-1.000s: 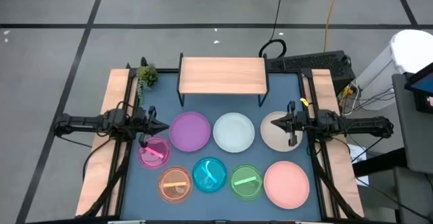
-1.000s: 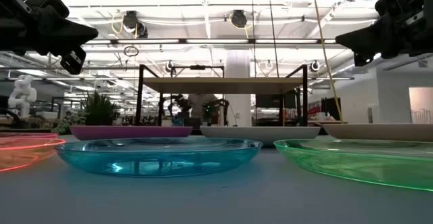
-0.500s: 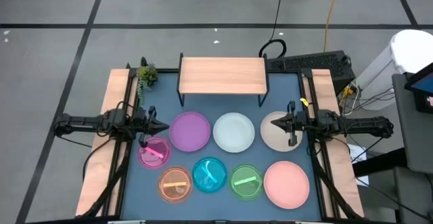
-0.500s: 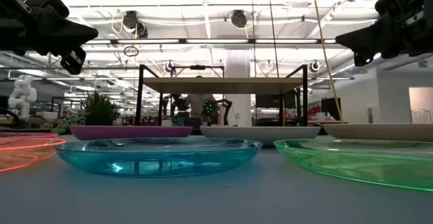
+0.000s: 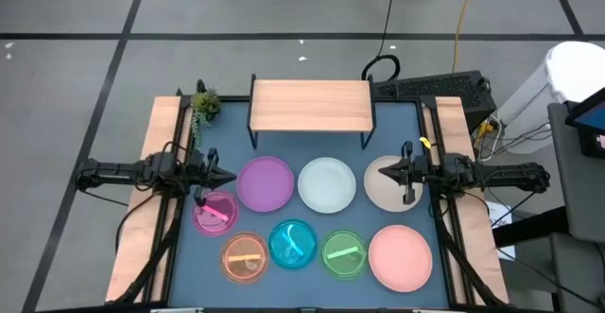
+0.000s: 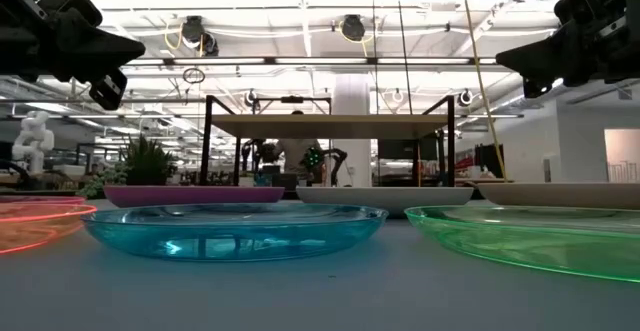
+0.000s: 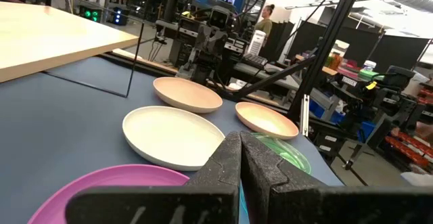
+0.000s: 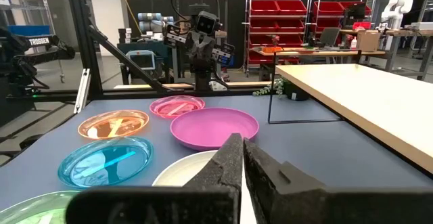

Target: Place and stack plates onto a shelf

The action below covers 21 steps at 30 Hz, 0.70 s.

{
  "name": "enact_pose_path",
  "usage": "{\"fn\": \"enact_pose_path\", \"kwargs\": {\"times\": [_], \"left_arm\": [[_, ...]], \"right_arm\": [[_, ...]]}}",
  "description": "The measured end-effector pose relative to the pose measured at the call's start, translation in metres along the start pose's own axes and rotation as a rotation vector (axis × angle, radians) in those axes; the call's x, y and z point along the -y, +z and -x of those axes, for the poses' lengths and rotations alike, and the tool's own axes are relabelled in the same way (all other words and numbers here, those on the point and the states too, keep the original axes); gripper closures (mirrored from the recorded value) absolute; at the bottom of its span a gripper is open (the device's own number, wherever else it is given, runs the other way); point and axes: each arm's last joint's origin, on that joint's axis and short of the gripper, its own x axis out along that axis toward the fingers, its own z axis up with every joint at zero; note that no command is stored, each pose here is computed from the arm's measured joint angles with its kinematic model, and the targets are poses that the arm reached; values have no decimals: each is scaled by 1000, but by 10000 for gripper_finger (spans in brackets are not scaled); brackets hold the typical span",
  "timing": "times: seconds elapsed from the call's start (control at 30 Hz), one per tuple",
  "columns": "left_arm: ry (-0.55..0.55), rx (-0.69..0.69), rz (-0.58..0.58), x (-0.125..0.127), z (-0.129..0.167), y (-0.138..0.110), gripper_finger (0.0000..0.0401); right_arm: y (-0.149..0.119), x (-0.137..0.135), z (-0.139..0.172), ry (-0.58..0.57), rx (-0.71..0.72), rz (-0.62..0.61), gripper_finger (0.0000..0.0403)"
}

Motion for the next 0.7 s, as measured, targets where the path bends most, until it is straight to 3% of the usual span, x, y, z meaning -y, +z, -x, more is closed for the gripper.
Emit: {"fn": "enact_pose_path", "kwargs": {"times": [0.7], "left_arm": [[0,0,0,0,0,0,398]], "right_arm": [[1,0,0,-1,6,-1,403]]}}
